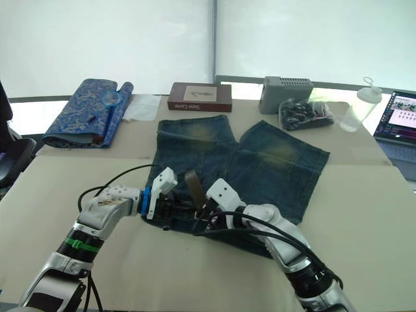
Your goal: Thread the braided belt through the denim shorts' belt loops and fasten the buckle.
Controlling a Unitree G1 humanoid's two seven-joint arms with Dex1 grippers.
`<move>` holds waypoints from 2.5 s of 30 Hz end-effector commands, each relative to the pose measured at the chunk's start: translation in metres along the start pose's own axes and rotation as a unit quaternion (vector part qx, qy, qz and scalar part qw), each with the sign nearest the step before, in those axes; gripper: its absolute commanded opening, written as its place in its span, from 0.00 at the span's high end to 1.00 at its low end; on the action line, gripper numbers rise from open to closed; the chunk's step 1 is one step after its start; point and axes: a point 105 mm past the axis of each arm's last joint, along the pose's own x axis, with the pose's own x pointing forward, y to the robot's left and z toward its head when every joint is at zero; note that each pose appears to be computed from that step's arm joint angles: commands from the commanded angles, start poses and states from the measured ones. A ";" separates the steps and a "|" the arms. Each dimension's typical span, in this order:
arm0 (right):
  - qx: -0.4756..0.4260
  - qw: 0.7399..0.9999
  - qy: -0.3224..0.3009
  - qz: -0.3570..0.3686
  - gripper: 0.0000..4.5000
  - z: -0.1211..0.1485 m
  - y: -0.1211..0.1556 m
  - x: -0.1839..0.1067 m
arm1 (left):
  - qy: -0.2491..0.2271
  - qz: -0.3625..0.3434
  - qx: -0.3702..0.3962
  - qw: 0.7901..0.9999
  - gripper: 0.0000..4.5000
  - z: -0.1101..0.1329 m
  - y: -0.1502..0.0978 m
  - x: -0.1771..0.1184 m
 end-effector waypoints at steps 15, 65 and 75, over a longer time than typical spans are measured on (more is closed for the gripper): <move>0.039 0.996 0.051 -0.062 0.28 0.003 -0.004 -0.062 | 0.119 -0.008 0.115 0.986 1.00 -0.059 -0.015 0.033; 0.054 0.981 -0.040 -0.182 0.89 0.053 -0.026 -0.045 | 0.138 0.027 0.234 0.962 1.00 -0.059 -0.004 0.035; 0.012 0.988 -0.003 -0.154 1.00 0.068 -0.062 0.000 | 0.138 0.029 0.237 0.961 1.00 -0.060 -0.007 0.036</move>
